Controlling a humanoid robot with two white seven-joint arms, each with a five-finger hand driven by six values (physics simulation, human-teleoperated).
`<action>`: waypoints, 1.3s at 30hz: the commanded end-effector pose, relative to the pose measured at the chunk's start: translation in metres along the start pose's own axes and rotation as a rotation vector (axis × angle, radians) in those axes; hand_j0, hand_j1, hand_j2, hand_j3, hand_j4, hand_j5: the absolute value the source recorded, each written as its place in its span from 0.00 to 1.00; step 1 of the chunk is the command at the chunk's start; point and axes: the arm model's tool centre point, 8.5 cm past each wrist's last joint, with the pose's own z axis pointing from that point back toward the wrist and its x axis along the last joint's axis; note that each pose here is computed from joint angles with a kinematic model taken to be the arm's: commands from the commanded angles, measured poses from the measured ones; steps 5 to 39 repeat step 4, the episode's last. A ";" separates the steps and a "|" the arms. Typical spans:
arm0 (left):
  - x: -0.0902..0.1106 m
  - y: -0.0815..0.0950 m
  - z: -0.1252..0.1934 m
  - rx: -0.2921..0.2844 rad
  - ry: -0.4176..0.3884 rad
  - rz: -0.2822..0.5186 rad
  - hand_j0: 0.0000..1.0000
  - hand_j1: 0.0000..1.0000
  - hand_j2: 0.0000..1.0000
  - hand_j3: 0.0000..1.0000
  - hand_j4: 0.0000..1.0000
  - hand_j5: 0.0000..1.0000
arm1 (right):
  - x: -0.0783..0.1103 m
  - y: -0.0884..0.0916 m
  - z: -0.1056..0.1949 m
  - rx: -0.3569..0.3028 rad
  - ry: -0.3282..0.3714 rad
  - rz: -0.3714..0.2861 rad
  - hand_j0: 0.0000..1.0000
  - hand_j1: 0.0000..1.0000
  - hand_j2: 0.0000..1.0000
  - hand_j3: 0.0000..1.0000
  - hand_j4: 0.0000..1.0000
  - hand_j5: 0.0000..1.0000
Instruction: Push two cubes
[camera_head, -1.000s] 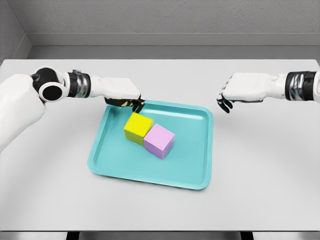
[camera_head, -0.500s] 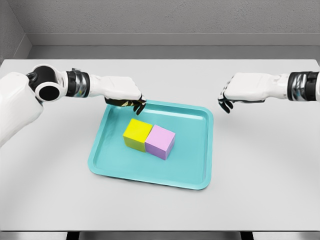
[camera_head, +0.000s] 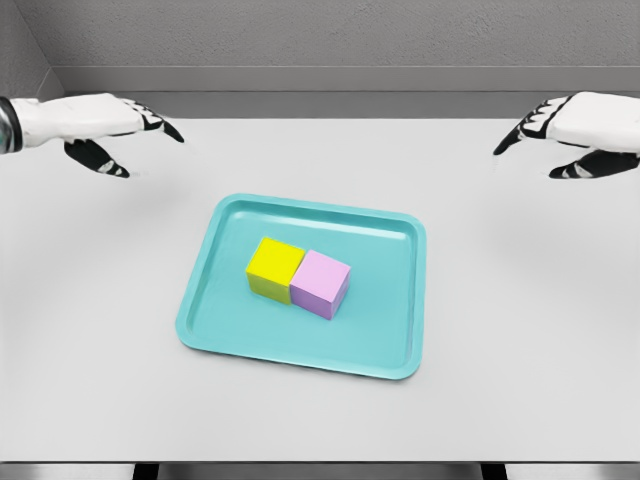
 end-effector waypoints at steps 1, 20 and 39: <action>-0.012 -0.003 0.009 0.007 0.033 0.036 1.00 1.00 1.00 1.00 1.00 1.00 | -0.001 -0.004 0.005 -0.019 0.000 -0.015 1.00 1.00 1.00 1.00 1.00 1.00; -0.012 -0.008 0.008 -0.001 0.033 0.041 1.00 1.00 1.00 1.00 1.00 1.00 | 0.005 0.006 -0.001 0.008 -0.021 -0.020 1.00 1.00 1.00 1.00 1.00 1.00; -0.012 -0.008 0.008 -0.001 0.033 0.041 1.00 1.00 1.00 1.00 1.00 1.00 | 0.005 0.006 -0.001 0.008 -0.021 -0.020 1.00 1.00 1.00 1.00 1.00 1.00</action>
